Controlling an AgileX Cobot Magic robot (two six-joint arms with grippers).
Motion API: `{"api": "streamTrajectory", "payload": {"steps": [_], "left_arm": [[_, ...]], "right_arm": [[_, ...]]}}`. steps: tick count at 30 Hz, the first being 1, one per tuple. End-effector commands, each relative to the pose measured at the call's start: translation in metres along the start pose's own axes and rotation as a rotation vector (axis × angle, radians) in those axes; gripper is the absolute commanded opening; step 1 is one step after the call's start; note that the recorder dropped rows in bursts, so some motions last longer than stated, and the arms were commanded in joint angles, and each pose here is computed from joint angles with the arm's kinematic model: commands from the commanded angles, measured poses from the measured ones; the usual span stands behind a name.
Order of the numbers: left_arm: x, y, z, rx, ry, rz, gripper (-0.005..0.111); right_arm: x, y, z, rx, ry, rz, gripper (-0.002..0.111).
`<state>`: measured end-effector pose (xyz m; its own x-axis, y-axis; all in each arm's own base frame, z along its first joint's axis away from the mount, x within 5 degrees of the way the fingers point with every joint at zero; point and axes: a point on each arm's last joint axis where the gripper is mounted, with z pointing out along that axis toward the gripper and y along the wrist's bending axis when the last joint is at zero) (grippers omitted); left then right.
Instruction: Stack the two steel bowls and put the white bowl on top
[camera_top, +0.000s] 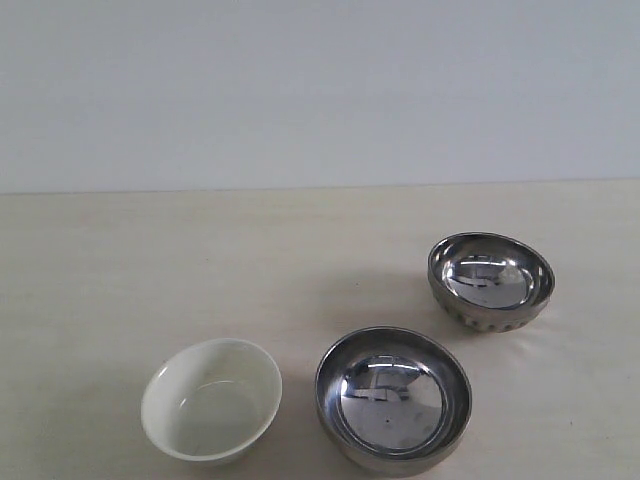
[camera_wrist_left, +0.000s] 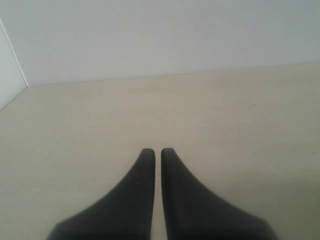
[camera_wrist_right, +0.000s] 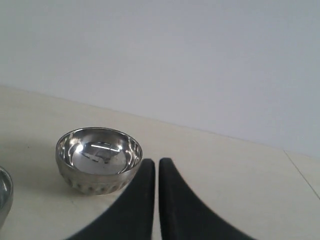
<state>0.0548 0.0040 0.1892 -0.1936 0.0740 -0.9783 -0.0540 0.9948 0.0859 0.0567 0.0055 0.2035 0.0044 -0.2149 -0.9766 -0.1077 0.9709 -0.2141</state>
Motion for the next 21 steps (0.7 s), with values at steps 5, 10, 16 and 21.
{"api": "streamTrajectory", "payload": {"steps": [5,10,16,21], "left_arm": [[0.001,0.0,0.0,-0.002,0.001,-0.004,0.004],[0.001,0.0,0.0,-0.002,0.001,-0.004,0.004],[0.001,0.0,0.0,-0.002,0.001,-0.004,0.004],[0.001,0.0,0.0,-0.002,0.001,-0.004,0.004]], "right_arm": [[-0.029,-0.002,-0.005,0.016,-0.321,0.028,0.0],[-0.053,-0.003,-0.017,-0.091,-0.613,0.401,0.0],[-0.077,-0.01,-0.023,-0.078,-0.582,0.426,0.0],[-0.116,-0.023,-0.032,-0.029,-0.479,0.42,0.0]]}}
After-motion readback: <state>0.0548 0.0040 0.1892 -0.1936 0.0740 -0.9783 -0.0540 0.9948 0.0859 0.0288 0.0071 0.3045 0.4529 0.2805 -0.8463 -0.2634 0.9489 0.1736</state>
